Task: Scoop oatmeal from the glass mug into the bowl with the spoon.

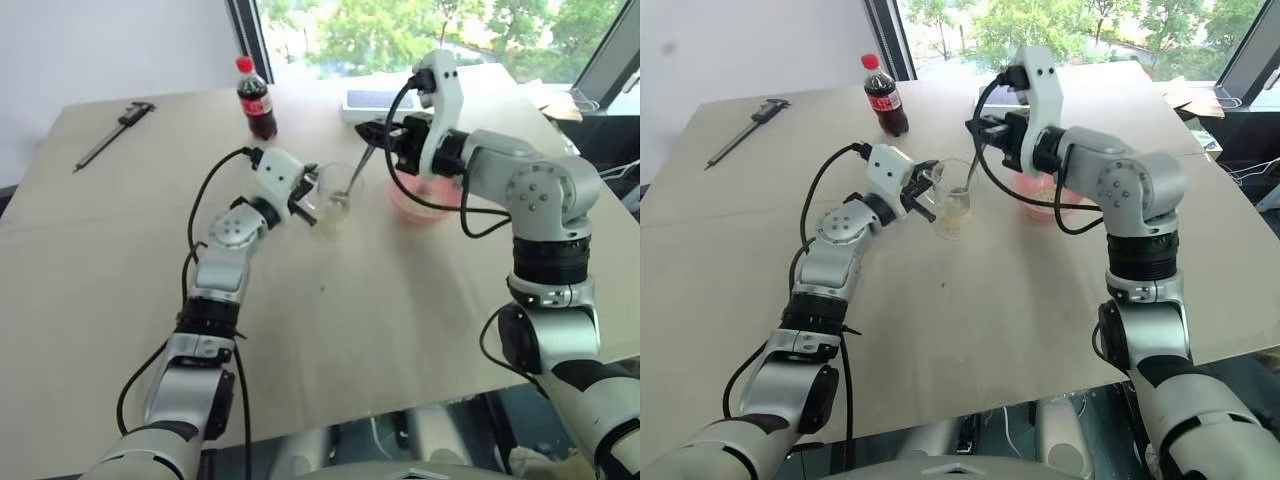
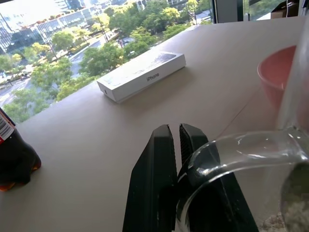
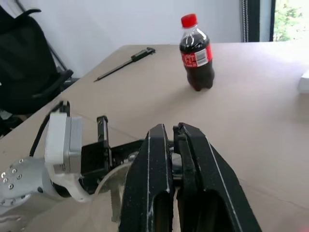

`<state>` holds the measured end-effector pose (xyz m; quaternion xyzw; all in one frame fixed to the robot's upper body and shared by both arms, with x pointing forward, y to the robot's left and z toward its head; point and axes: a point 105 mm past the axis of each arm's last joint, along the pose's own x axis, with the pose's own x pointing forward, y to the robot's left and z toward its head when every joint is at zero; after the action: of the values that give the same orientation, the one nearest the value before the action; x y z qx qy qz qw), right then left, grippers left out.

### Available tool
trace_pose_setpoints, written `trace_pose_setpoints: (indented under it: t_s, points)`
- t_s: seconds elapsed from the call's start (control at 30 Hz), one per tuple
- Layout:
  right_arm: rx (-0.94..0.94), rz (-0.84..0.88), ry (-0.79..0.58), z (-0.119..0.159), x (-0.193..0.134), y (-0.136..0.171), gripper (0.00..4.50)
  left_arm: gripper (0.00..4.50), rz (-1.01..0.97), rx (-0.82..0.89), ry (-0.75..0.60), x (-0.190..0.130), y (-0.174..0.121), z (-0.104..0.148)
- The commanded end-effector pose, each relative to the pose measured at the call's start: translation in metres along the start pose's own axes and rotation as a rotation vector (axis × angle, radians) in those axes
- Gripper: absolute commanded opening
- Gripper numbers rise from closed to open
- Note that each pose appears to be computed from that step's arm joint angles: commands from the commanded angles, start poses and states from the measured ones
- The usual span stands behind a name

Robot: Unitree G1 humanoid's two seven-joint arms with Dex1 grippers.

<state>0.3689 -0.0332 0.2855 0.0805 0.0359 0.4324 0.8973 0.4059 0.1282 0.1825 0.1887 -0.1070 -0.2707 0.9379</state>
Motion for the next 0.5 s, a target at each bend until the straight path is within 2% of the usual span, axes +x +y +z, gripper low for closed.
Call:
trace_pose_setpoints:
  t_s: [0.03,0.2,0.4,0.5]
  points:
    - [0.009,0.001,-0.077,0.027,-0.009,0.002,0.0,0.04,-0.008,0.029,-0.059,0.003,-0.003,0.014]
    - [0.186,-0.041,-0.086,0.029,-0.015,-0.009,0.0,0.04,-0.012,0.029,-0.061,0.005,-0.004,0.014]
    - [0.449,-0.135,-0.015,0.01,-0.027,-0.03,0.0,0.04,-0.009,0.024,-0.068,0.008,-0.004,0.014]
    - [0.515,-0.192,0.0,0.005,-0.034,-0.04,0.0,0.04,-0.007,0.019,-0.076,0.009,-0.004,0.014]
